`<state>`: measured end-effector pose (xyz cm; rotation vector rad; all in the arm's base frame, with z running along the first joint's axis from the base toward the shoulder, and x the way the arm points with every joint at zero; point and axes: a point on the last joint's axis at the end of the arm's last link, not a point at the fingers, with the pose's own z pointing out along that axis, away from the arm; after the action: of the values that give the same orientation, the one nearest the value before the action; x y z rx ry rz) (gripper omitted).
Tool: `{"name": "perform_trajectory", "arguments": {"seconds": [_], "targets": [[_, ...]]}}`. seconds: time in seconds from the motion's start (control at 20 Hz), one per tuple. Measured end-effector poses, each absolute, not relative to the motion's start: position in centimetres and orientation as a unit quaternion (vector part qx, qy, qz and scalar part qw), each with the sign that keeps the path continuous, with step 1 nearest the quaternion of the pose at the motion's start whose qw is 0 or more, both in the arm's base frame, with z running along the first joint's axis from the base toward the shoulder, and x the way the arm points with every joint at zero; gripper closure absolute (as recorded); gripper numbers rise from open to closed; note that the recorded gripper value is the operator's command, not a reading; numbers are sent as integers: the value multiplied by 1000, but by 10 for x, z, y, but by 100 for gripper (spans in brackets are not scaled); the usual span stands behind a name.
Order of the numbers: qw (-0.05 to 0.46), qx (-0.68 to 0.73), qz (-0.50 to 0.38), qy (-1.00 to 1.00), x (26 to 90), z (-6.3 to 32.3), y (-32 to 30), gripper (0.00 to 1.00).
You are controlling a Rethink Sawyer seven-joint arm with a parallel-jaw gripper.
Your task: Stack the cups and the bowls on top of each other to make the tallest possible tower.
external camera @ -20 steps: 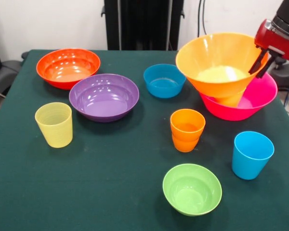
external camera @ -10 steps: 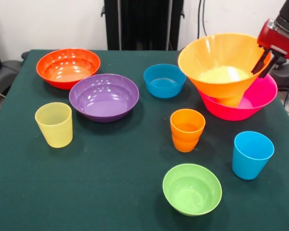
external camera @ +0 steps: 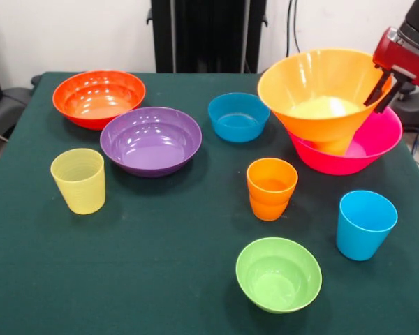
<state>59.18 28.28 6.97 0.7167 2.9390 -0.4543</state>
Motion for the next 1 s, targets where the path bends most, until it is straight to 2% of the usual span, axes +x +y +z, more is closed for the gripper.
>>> {"name": "perform_trajectory", "arguments": {"seconds": [1.0], "targets": [[51, 251, -143, 956, 583, 76, 334, 100]]}}
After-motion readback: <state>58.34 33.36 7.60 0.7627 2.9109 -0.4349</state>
